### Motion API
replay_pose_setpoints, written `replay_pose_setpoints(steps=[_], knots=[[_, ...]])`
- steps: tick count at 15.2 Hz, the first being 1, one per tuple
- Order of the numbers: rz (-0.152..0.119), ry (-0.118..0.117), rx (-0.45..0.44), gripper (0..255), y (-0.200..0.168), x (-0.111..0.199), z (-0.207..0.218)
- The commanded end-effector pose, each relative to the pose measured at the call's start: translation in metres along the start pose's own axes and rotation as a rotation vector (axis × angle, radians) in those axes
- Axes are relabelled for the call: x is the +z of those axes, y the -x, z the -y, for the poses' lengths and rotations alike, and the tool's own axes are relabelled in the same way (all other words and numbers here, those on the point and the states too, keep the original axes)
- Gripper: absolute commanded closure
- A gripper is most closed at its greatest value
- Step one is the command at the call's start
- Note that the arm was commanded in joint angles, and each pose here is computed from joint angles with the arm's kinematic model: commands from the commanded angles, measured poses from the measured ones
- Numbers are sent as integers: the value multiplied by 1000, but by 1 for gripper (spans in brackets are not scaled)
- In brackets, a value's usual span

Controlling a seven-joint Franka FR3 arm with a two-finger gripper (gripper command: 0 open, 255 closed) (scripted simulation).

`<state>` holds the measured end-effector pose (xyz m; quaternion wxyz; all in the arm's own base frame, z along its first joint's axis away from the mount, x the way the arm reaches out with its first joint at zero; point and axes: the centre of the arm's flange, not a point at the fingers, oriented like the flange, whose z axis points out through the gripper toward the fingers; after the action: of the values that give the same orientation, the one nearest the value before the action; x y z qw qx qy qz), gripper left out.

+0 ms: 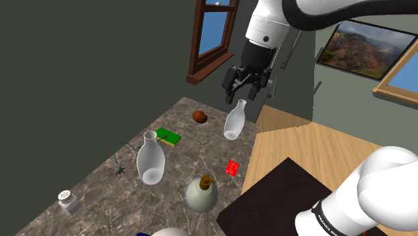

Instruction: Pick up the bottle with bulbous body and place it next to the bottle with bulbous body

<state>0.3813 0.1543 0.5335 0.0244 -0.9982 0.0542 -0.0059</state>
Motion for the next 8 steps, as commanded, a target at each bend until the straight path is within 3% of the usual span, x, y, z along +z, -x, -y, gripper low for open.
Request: replay_pose_setpoints(steps=[1,8], knots=[[0,0,3,0,-11,18,20],[2,7,13,0,-51,71,86]])
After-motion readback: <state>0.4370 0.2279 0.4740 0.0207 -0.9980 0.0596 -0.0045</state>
